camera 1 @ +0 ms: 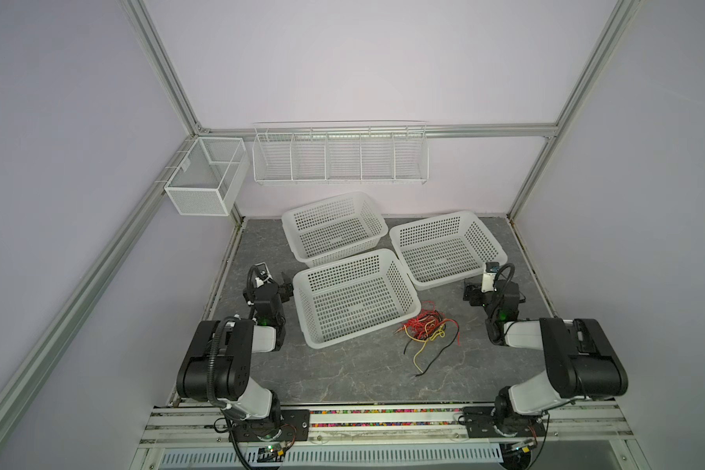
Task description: Untangle the cables
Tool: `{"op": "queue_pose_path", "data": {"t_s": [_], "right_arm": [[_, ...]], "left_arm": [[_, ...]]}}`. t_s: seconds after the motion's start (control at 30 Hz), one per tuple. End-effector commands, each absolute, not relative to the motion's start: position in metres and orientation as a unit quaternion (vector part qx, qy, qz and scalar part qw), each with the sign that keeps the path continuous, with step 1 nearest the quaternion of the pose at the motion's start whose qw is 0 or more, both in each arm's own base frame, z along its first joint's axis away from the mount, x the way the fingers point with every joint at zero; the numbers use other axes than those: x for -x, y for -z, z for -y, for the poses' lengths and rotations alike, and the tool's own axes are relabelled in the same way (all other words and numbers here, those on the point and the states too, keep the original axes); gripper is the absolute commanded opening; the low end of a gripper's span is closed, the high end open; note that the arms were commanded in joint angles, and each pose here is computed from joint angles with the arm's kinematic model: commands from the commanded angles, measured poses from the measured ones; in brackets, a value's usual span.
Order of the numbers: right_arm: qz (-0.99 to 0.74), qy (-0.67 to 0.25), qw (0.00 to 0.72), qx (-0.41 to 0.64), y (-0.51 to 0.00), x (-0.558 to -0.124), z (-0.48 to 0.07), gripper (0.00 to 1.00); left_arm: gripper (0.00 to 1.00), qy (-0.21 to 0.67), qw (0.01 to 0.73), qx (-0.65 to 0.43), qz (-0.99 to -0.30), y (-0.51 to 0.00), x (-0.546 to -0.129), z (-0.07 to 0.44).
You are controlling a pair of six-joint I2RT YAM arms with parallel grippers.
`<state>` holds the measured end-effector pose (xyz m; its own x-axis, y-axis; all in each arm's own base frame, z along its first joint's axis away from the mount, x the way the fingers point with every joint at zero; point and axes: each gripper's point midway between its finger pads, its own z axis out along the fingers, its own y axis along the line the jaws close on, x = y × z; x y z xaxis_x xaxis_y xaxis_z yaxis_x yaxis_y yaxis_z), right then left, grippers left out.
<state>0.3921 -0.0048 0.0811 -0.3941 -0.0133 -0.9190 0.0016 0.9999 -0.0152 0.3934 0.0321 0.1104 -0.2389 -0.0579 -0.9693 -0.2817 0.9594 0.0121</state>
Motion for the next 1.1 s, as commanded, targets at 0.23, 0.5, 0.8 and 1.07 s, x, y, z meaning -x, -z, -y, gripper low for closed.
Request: {"op": "queue_pose_path", "data": {"t_s": [0.23,0.5,0.8,1.07], "right_arm": [[-0.826,0.006,0.563,0.013,-0.0922,-0.3965,0.0014,0.88],[-0.827,0.005,0.563,0.012,-0.0919,-0.3965,0.0013,0.88],[-0.826,0.005,0.563,0.013,-0.0920,-0.3965,0.0015,0.88],[-0.826,0.005,0.563,0.012,-0.0924,-0.3963,0.0020,0.88]], "left_arm": [[0.99,-0.077,0.614,0.083,-0.781,-0.1175,-0.4016,-0.0206],[0.99,-0.077,0.614,0.083,-0.781,-0.1177,-0.4016,-0.0207],[0.99,-0.078,0.613,0.083,-0.782,-0.1172,-0.4015,-0.0207],[0.99,-0.077,0.614,0.083,-0.781,-0.1174,-0.4014,-0.0206]]}}
